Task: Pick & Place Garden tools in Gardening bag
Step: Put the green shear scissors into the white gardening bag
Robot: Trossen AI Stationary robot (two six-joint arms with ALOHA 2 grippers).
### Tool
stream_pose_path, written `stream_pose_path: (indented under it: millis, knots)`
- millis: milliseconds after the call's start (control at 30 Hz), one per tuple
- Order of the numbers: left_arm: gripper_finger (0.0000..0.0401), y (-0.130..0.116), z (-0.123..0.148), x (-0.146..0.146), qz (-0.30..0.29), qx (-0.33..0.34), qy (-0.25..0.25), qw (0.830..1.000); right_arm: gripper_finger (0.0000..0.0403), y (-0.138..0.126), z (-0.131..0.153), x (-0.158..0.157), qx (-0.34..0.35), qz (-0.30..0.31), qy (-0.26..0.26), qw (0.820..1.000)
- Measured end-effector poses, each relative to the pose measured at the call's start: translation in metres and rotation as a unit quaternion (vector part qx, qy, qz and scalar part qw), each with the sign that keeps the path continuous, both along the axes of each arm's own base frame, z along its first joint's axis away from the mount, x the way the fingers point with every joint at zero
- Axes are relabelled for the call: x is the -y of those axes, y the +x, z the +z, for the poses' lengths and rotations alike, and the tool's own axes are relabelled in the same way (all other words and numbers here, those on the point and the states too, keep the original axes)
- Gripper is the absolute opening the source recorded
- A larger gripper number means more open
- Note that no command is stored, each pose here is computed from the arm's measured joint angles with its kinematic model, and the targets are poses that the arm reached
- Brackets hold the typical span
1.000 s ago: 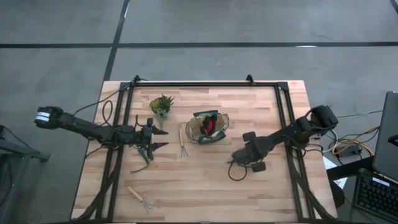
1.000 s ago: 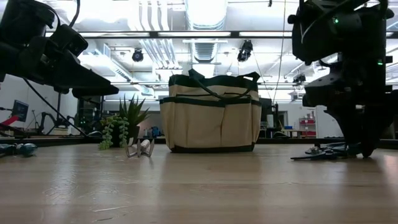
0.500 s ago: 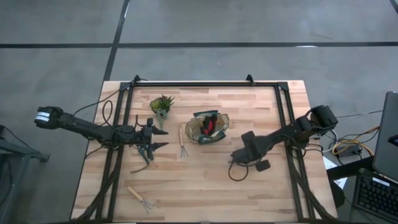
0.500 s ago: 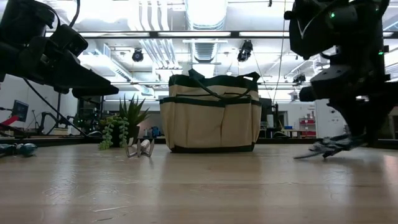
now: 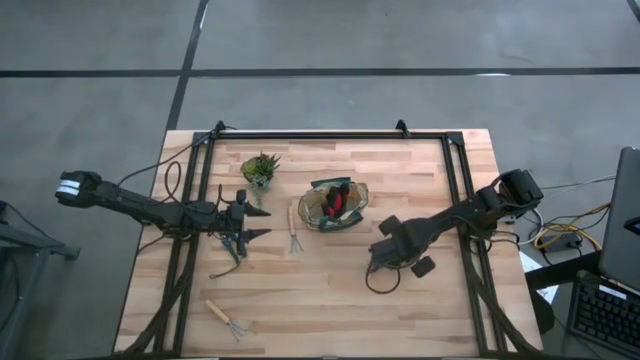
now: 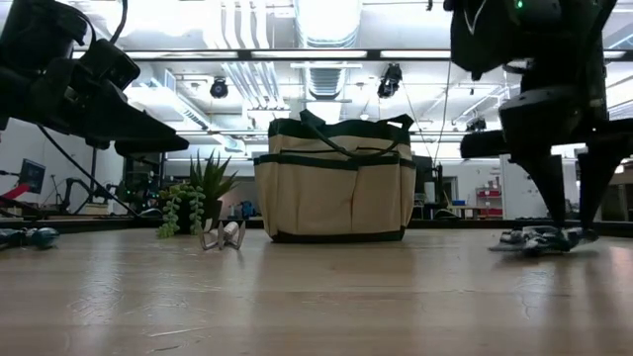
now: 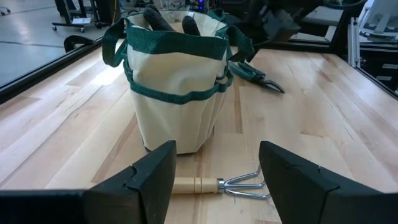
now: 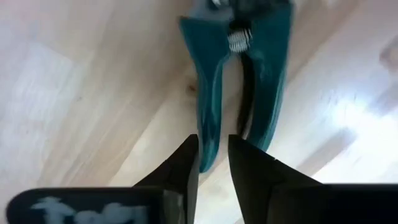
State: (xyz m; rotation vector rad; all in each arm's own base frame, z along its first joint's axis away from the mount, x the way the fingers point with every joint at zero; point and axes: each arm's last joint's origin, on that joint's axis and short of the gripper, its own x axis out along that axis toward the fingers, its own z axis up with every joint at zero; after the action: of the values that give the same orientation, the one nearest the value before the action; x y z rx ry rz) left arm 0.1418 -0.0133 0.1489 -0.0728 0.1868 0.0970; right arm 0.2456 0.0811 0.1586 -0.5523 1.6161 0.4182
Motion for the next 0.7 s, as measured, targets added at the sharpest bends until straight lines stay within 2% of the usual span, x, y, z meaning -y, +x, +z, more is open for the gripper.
stream_pose_path:
  millis: [67,133,300,433,533,633,700]
  knots:
    - [0.0234,0.0,0.0,0.0,0.0,0.0,0.0,1.0,0.0097,0.001,0.0,-0.001,0.002,0.045,0.004,0.999]
    - [0.0234,0.0,0.0,0.0,0.0,0.0,0.0,1.0,0.0106,0.003,0.001,-0.001,0.014,0.048,-0.006,0.999]
    - [0.0234,0.0,0.0,0.0,0.0,0.0,0.0,1.0,0.0121,0.009,0.008,0.0,0.053,-0.063,-0.052,0.995]
    - [0.0234,0.0,0.0,0.0,0.0,0.0,0.0,1.0,0.0125,0.012,0.013,-0.003,0.066,-0.148,-0.029,0.986]
    - [0.0234,0.0,0.0,0.0,0.0,0.0,0.0,1.0,0.0123,0.012,0.012,-0.005,0.065,-0.26,-0.009,0.963]
    - [0.0234,0.0,0.0,0.0,0.0,0.0,0.0,1.0,0.0121,0.01,0.011,-0.006,0.054,-0.377,0.004,0.925]
    - [0.0234,0.0,0.0,0.0,0.0,0.0,0.0,1.0,0.0122,0.009,0.012,-0.008,0.036,-0.431,0.026,0.901]
